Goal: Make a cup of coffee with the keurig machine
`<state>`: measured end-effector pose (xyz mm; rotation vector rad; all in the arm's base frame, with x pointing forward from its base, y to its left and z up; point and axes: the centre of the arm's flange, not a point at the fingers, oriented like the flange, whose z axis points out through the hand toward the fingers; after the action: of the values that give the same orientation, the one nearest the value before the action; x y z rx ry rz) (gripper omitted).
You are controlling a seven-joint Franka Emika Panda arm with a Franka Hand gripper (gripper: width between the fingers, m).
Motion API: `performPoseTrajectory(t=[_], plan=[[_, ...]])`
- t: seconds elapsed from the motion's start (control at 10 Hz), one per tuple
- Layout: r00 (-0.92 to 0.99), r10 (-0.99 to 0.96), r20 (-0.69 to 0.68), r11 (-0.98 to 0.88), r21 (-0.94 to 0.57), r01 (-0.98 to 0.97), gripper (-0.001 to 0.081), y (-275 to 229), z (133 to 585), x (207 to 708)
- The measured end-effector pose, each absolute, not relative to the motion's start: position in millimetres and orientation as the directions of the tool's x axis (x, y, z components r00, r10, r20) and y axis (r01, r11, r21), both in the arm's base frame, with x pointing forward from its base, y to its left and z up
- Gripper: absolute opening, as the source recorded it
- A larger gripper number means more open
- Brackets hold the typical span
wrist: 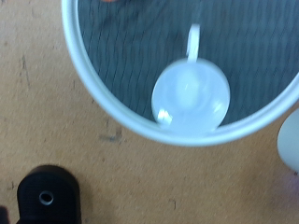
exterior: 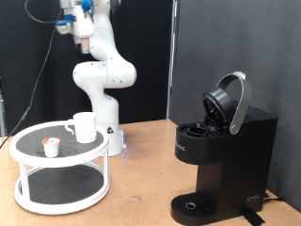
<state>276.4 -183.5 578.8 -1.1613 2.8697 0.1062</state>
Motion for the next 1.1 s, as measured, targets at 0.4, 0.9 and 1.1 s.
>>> performPoseTrajectory(t=[0.4,0.9,1.1], plan=[[-0.722,-0.689,-0.061,0.72,0.057,-0.691,0.0734,-242,573,264],[-0.706,-0.704,-0.077,0.704,0.055,-0.708,0.0734,-255,562,267],[-0.731,-0.676,-0.091,0.734,0.003,-0.679,0.0734,-262,536,283]])
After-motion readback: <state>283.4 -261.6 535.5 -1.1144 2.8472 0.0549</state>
